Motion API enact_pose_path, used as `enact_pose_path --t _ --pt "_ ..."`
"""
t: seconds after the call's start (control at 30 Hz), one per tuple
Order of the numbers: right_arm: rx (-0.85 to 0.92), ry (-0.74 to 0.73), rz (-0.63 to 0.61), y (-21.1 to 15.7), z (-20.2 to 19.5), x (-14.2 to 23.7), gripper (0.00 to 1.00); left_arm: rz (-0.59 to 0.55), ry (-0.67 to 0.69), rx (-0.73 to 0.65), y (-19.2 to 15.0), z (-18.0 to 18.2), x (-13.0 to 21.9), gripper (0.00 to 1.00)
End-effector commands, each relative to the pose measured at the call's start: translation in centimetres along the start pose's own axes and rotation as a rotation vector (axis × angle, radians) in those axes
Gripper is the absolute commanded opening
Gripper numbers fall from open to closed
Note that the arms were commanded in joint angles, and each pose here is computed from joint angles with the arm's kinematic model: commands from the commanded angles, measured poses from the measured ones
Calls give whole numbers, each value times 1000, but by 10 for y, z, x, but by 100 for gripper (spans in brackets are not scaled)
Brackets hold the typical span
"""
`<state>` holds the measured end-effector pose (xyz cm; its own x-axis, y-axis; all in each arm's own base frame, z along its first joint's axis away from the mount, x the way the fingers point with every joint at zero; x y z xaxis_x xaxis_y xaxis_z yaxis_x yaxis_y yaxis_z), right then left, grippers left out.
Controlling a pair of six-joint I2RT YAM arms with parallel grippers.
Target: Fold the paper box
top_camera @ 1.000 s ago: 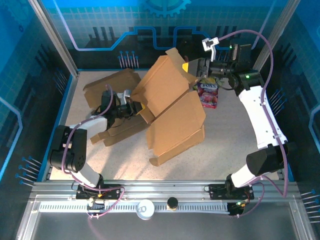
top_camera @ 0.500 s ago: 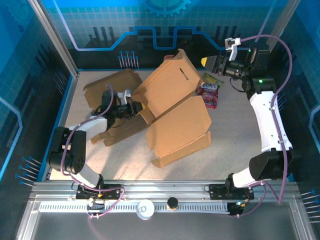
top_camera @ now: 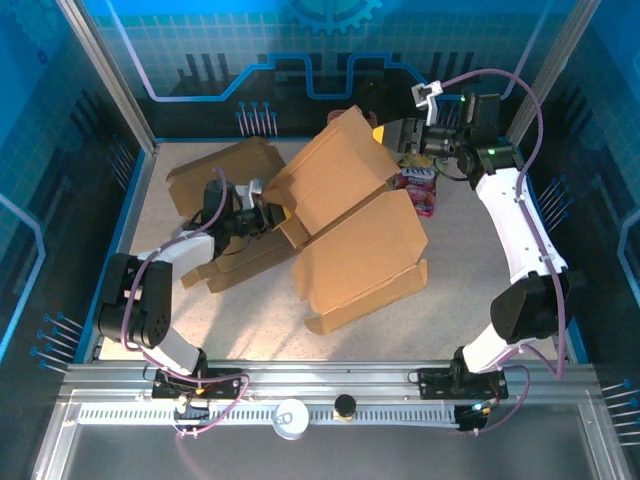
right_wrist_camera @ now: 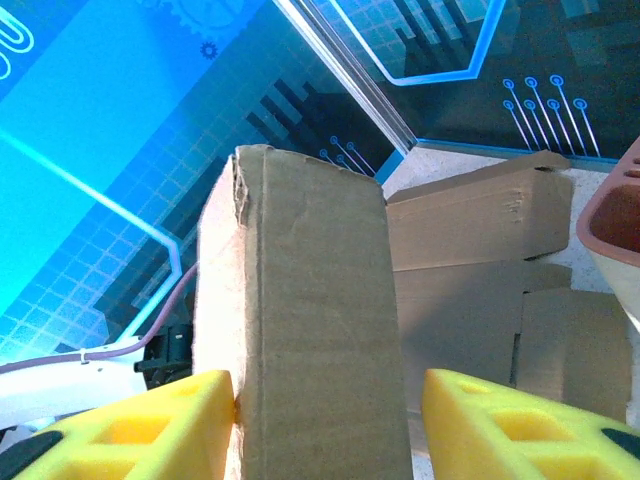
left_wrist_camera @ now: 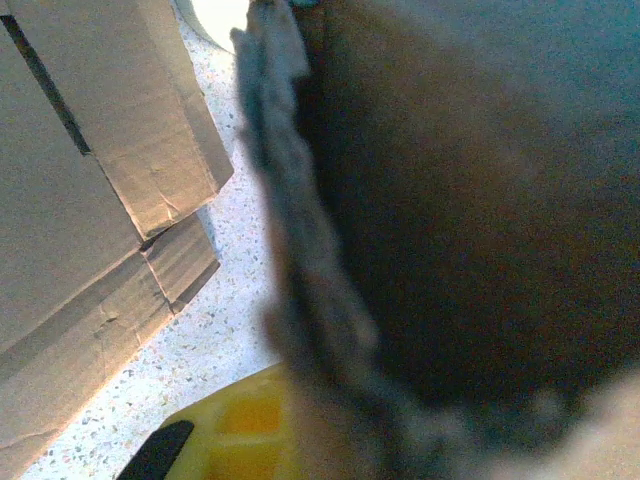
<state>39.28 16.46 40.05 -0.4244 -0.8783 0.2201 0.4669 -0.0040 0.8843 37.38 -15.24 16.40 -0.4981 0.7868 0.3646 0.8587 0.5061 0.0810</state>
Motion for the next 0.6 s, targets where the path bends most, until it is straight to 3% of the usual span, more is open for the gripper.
enact_pose_path --t 0.0,0.57 --pt "71 -36 12 4 13 5 53 -3 -51 -78 2 -28 7 0" --pt "351 -410 217 -16 19 -10 61 -11 0 -118 -4 -33 10 0"
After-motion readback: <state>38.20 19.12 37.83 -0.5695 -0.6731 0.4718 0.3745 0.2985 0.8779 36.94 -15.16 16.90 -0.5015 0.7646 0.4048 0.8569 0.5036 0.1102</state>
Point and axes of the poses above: each hand's point on the last joint's axis, 136 mm out from that joint toward the fingers, its own x axis back along the fingers, its own z axis along the line the jaws close on, y = z × x, the point moved 3 cm from there along x, back along the fingers, and after that the axes turned 15 degrees about x, right-handed, at the moved point
